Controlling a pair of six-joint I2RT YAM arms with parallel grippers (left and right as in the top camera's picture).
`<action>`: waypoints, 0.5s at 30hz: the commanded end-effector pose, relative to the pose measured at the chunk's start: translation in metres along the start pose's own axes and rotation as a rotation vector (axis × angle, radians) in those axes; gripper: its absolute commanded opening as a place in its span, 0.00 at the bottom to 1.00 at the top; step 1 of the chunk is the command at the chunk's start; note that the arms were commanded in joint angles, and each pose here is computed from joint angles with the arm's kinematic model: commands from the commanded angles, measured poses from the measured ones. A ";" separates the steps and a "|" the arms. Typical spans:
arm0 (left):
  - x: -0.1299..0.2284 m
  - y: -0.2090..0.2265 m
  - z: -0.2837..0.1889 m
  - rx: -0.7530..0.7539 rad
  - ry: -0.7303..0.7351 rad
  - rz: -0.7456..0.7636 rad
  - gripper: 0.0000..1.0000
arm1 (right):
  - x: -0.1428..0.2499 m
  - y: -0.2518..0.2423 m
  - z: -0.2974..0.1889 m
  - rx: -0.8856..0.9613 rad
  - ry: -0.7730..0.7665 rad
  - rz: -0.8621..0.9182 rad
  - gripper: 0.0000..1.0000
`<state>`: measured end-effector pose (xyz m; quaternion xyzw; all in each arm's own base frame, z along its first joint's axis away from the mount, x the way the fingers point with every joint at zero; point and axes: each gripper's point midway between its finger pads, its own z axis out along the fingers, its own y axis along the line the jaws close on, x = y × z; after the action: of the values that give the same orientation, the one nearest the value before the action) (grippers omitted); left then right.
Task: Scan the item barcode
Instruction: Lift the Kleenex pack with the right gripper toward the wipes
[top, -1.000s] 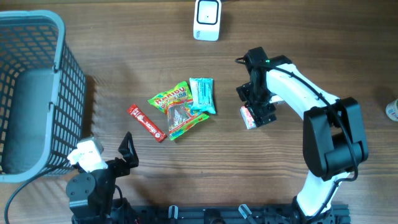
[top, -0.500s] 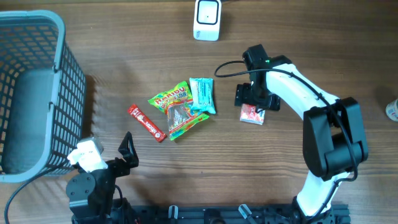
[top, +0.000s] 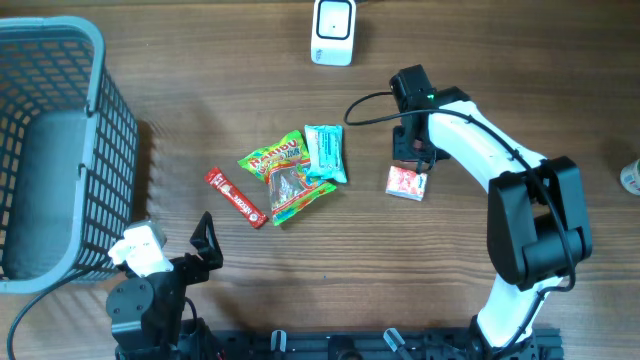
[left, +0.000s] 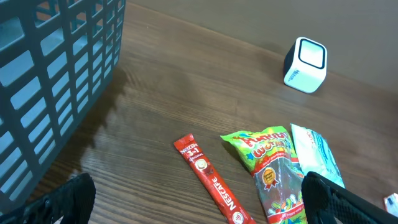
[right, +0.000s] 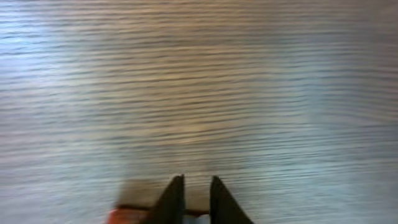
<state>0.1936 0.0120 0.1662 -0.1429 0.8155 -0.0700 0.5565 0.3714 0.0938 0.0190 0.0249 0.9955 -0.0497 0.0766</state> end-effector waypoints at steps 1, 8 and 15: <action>0.000 0.001 0.000 -0.004 -0.005 0.017 1.00 | 0.003 0.022 -0.006 -0.116 0.037 0.034 0.09; 0.000 0.001 0.000 -0.004 -0.005 0.017 1.00 | 0.033 0.049 -0.002 -0.298 0.138 -0.129 0.08; 0.000 0.001 0.000 -0.004 -0.005 0.017 1.00 | 0.096 0.052 -0.023 -0.438 0.371 -0.375 0.04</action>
<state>0.1936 0.0120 0.1662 -0.1429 0.8155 -0.0700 0.5565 0.3066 0.1500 0.0189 -0.1377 0.9796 0.1355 -0.0549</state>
